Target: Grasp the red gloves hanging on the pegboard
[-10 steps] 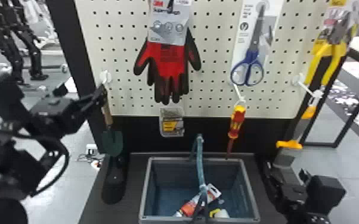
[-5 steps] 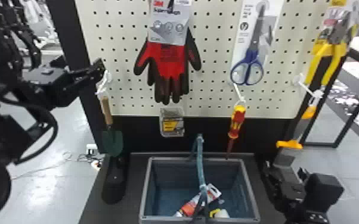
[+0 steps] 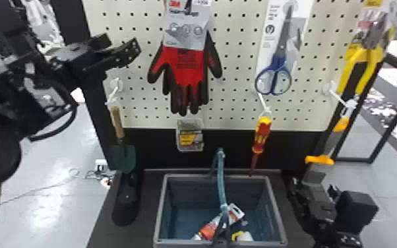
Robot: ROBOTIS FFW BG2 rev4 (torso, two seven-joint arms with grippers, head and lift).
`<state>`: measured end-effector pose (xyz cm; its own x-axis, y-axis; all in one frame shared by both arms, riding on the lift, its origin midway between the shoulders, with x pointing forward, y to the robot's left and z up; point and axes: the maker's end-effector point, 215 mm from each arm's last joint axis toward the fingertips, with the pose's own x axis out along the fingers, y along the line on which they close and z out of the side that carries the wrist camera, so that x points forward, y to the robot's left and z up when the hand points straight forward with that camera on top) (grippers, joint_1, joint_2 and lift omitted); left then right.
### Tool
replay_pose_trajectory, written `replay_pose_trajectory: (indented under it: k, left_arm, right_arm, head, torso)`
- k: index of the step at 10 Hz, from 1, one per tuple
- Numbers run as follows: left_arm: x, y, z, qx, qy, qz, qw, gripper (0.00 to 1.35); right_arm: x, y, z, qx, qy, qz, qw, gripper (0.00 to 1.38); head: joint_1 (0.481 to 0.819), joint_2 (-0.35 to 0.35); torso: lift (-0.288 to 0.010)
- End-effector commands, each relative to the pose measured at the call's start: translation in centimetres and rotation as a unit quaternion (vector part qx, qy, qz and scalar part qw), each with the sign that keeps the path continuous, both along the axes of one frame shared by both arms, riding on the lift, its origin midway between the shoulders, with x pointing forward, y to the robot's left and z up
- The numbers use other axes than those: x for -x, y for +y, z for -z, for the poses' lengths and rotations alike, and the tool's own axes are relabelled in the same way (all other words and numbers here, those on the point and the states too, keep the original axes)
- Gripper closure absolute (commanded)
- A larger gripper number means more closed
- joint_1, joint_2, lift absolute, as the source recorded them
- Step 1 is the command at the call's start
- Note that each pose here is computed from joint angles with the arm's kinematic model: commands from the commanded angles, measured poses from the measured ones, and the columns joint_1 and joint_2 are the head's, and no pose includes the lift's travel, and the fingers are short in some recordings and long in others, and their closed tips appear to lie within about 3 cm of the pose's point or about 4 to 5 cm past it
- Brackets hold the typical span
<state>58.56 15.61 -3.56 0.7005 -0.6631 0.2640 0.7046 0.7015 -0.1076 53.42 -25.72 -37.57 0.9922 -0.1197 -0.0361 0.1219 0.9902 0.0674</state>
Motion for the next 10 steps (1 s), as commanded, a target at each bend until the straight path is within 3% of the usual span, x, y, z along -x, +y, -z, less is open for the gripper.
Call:
replay_pose_trajectory:
  k: [1,3,5,7,10]
  left_arm:
    - [0.0,-2.3,-0.4,0.029,0.013,0.064,0.9974,0.15]
    - [0.3,-4.0,0.0,0.051,0.032,0.111,0.992,0.15]
    - [1.1,-6.7,1.0,0.063,0.062,0.191,0.9777,0.15]
    - [1.5,-8.4,2.2,0.071,0.091,0.231,0.966,0.15]
    - [0.4,-7.9,2.2,0.026,0.095,0.222,0.9701,0.15]
  right_arm:
    - [-0.1,0.3,0.0,0.0,0.0,-0.003,1.0,0.32]
    - [-0.2,0.3,0.0,0.0,0.0,-0.003,1.0,0.32]
    - [-0.2,0.3,-0.1,0.0,-0.001,-0.003,1.0,0.32]
    - [-0.4,0.4,-0.1,-0.001,-0.001,-0.005,1.0,0.32]
    - [-0.5,0.5,-0.2,-0.001,-0.002,-0.007,1.0,0.32]
  head:
    - [0.549,0.0]
    - [0.549,0.0]
    - [0.549,0.0]
    - [0.549,0.0]
    - [0.549,0.0]
  torso:
    - [-0.1]
    - [-0.1]
    - [-0.1]
    - [-0.1]
    - [-0.1]
